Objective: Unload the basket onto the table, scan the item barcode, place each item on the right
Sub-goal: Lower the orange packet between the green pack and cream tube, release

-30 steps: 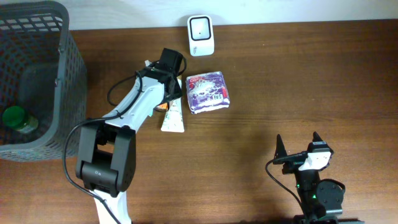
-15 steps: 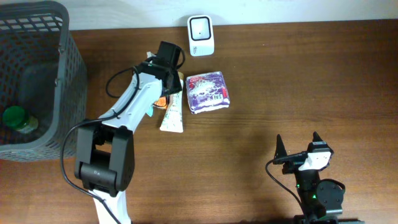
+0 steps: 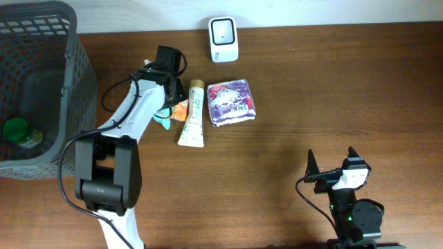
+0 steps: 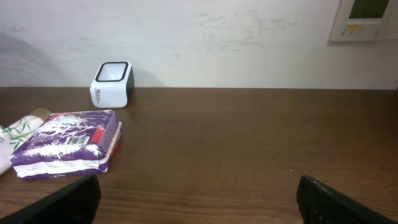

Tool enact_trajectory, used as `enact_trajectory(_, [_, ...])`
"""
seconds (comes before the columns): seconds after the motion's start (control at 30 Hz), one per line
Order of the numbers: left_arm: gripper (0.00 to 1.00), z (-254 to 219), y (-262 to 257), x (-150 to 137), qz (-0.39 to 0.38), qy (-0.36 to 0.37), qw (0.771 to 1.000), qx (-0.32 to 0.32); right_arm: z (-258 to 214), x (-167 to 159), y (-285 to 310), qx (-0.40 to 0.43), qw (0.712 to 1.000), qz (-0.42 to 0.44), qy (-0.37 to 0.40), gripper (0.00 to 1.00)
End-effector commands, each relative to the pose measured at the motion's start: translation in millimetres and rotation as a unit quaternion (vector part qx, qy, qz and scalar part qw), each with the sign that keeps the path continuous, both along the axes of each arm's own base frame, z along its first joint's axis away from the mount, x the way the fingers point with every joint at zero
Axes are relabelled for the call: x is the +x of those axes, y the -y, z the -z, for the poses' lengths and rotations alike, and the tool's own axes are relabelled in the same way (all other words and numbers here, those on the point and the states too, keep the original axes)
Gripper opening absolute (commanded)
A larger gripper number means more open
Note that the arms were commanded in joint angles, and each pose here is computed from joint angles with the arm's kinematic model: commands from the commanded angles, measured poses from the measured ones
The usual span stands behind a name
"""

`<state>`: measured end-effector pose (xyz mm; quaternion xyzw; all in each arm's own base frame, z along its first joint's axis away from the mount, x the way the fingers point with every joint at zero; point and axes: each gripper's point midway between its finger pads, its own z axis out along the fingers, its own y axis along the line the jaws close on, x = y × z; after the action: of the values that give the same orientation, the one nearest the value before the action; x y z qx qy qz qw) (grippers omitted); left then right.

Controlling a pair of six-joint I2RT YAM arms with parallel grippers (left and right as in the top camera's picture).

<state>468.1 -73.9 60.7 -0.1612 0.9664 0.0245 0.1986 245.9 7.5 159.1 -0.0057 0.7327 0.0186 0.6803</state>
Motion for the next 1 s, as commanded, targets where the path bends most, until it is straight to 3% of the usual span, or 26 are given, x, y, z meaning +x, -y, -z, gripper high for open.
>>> enact_trajectory(0.0, [0.09,37,-1,-6,0.002,-0.037,0.999,0.008,3,0,3,-0.002,1.0,0.008,-0.002,0.99])
enact_trajectory(0.2, [0.16,24,-27,11,-0.027,-0.004,0.998,0.059,3,0,3,-0.002,1.0,0.008,-0.002,0.99])
enact_trajectory(0.43, [0.12,-12,-48,28,-0.052,0.013,0.997,0.062,3,0,3,-0.002,1.0,0.008,-0.002,0.99])
enact_trajectory(0.6, [0.13,-41,-8,35,-0.012,0.011,0.999,-0.03,3,0,3,-0.002,1.0,0.008,-0.002,0.99])
enact_trajectory(0.67, [0.11,-33,8,26,0.005,-0.013,0.997,-0.073,3,0,3,-0.001,1.0,0.007,-0.002,0.99])
enact_trajectory(0.97, [0.12,50,10,-17,0.006,-0.127,0.991,-0.052,3,0,3,-0.002,1.0,0.008,-0.002,0.99])
